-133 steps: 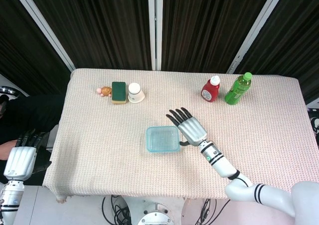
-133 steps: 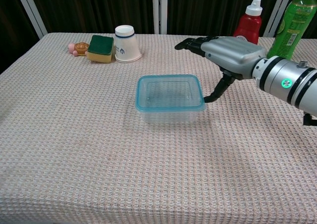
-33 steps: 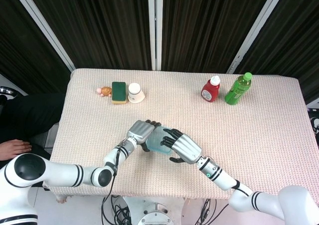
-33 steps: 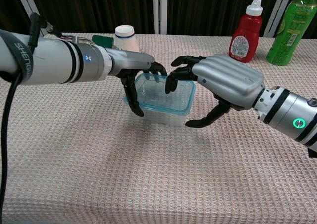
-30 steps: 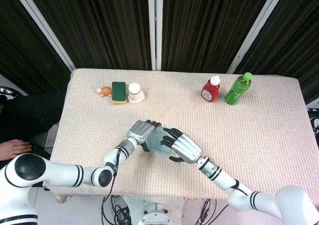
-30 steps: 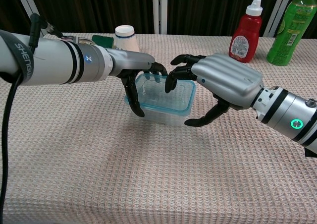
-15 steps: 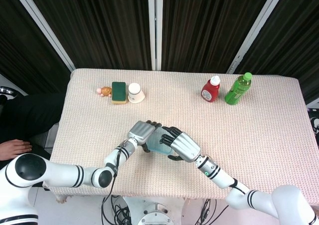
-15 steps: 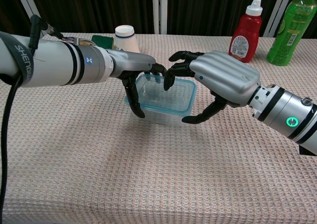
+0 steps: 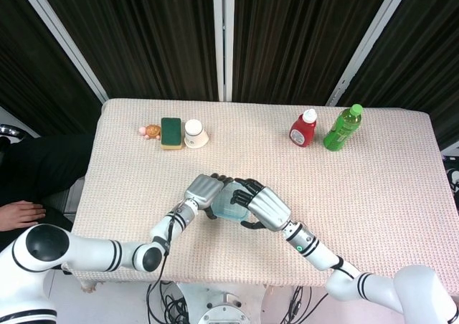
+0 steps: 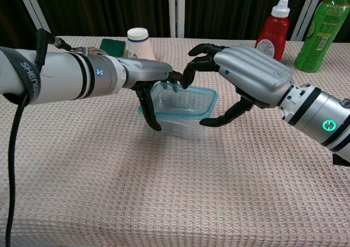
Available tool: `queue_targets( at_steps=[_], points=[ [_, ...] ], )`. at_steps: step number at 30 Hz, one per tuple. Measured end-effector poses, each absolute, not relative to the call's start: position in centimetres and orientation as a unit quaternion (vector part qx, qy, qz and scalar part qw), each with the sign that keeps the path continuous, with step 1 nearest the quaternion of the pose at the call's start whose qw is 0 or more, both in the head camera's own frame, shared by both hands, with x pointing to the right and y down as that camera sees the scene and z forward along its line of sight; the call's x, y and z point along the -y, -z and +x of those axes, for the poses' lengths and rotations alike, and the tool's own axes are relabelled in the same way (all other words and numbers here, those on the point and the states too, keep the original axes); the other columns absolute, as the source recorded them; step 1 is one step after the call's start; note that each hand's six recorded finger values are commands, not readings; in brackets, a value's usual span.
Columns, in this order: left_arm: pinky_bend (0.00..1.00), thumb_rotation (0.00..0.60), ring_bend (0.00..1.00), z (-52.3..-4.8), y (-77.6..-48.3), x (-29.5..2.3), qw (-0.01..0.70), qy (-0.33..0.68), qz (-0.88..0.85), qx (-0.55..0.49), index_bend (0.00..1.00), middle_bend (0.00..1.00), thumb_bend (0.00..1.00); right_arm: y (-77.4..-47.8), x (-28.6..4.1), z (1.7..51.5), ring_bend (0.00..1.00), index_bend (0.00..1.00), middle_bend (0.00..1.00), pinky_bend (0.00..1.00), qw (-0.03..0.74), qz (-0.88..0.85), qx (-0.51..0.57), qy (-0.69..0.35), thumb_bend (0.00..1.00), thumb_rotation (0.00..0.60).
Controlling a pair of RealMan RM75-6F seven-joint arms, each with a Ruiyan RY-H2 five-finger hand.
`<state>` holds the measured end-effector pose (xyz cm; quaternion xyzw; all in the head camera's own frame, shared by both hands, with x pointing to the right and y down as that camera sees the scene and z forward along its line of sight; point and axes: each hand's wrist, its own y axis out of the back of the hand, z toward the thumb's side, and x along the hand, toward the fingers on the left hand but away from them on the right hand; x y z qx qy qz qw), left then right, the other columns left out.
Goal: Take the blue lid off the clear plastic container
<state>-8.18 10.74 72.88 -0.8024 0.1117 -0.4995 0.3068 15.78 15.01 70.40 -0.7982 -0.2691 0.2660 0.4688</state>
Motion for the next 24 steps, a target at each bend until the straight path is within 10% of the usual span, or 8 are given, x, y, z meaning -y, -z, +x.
queue_targets(
  at_steps=[9, 24],
  points=[
    [0.39, 0.6, 0.2, -8.0, -72.5, -11.0, 0.29, 0.486, -0.816, -0.119, 0.22, 0.3, 0.06, -70.3, -14.8, 15.8, 0.23, 0.47, 0.42, 0.33, 0.475, -0.792, 0.285, -0.257, 0.32, 0.6],
    [0.23, 0.6, 0.1, -8.0, -71.4, -11.6, 0.272, 0.46, -0.838, -0.111, 0.1, 0.17, 0.06, -70.6, -15.0, 15.0, 0.26, 0.52, 0.43, 0.35, 0.489, -0.789, 0.283, -0.24, 0.33, 0.6]
  ],
)
